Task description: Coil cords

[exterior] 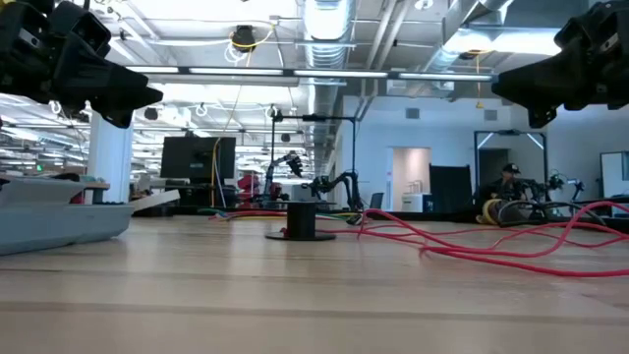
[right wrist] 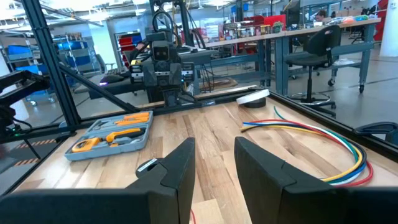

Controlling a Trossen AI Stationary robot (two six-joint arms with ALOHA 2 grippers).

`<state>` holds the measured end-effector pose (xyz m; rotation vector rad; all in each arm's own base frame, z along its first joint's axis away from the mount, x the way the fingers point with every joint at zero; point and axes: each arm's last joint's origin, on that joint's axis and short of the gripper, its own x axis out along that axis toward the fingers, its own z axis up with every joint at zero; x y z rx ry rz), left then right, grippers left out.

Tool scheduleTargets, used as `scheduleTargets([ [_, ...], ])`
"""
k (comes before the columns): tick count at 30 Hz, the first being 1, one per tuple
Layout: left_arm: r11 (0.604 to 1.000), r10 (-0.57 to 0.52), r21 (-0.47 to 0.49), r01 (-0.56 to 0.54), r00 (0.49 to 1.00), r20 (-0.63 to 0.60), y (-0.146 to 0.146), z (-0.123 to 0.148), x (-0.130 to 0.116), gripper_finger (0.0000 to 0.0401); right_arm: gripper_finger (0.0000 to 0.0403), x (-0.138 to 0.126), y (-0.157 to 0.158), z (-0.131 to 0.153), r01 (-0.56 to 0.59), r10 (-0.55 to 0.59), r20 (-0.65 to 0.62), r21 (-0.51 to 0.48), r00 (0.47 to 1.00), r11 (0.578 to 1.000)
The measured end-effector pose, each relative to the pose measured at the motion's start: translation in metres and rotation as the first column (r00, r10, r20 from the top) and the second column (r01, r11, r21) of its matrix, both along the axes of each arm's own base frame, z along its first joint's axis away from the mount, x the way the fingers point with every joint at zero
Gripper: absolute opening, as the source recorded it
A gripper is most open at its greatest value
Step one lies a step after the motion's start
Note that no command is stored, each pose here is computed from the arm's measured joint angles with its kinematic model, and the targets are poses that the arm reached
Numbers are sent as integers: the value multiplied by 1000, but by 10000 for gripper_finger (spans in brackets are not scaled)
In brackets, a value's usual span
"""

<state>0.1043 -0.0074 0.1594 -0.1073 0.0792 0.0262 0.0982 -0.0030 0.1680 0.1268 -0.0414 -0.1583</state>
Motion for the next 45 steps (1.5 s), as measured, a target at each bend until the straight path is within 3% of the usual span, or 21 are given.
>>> scheduleTargets([
  [24, 1000, 23, -6, -23, 1000, 5, 1, 0, 0, 155, 120, 0, -2, 2, 25, -25, 20, 3, 1000, 1000],
  [26, 999, 25, -21, -24, 1000, 7, 1, 1, 0, 155, 120, 0, -3, 3, 34, -36, 35, 40, 999, 999],
  [30, 999, 53, -9, -53, 998, 19, 1, 2, 0, 155, 120, 0, -4, 2, 26, -41, 60, 233, 997, 972],
  [32, 993, 118, -4, -118, 993, 28, 3, 3, 0, 155, 120, 0, -4, 2, 32, -49, 62, 243, 997, 969],
  [37, 932, 363, 2, -363, 931, 46, 10, 4, -2, 155, 120, -1, -7, 10, 73, -121, 150, 292, 981, 954],
  [45, 742, 669, 17, -670, 741, 53, 19, 4, -8, 155, 120, 9, -11, 27, 188, -226, 84, 320, 971, 928],
])
